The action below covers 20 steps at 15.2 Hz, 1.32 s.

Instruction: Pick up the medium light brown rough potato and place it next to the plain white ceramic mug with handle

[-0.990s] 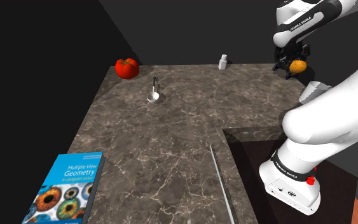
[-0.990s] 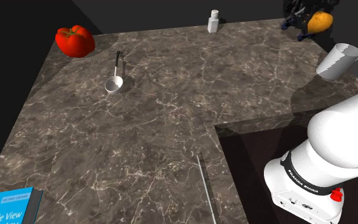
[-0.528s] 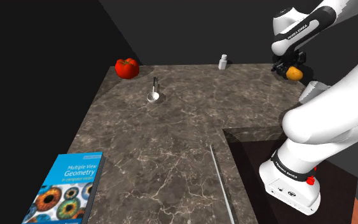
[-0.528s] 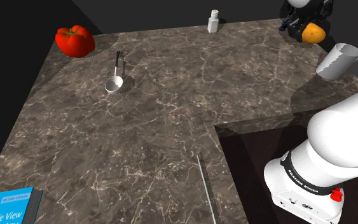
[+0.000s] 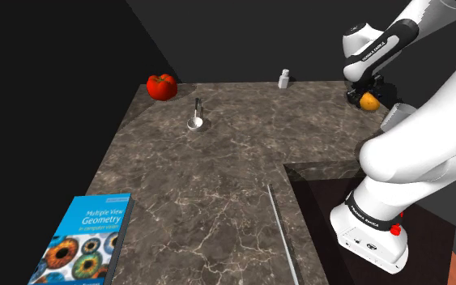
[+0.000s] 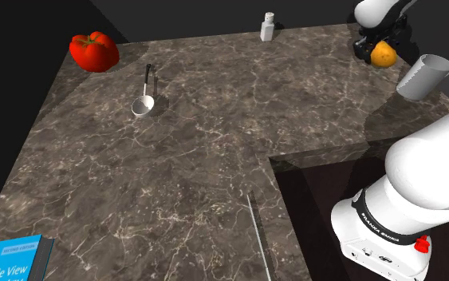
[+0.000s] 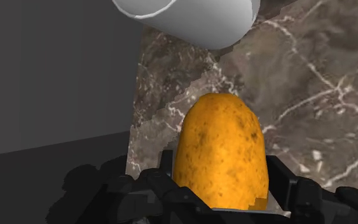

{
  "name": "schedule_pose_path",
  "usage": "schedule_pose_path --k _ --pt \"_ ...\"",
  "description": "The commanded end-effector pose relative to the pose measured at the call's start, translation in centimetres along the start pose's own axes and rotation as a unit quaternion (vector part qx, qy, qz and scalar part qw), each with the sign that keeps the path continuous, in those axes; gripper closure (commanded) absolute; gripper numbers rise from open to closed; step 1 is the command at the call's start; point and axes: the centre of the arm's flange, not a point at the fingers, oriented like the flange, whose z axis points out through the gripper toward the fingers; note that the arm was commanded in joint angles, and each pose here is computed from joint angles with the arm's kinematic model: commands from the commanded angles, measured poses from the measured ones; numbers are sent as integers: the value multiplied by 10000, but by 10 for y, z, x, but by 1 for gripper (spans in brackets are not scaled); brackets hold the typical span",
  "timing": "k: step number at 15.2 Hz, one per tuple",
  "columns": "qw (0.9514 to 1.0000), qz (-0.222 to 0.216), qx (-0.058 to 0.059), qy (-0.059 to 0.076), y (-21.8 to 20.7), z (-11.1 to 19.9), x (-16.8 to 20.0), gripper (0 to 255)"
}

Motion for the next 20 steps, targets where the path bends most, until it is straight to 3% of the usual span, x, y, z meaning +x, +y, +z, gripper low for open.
schedule_pose_path --k 1,8,9,14,18,20 --pt "10000 1 1 2 -3 5 0 255" --pt "10000 1 1 2 -3 5 0 255" --pt "10000 1 1 2 -3 5 0 0" --pt "10000 1 1 2 -3 5 0 0" --pt "10000 1 1 2 -3 -45 0 0" --pt "10000 1 2 2 -3 -45 0 0"
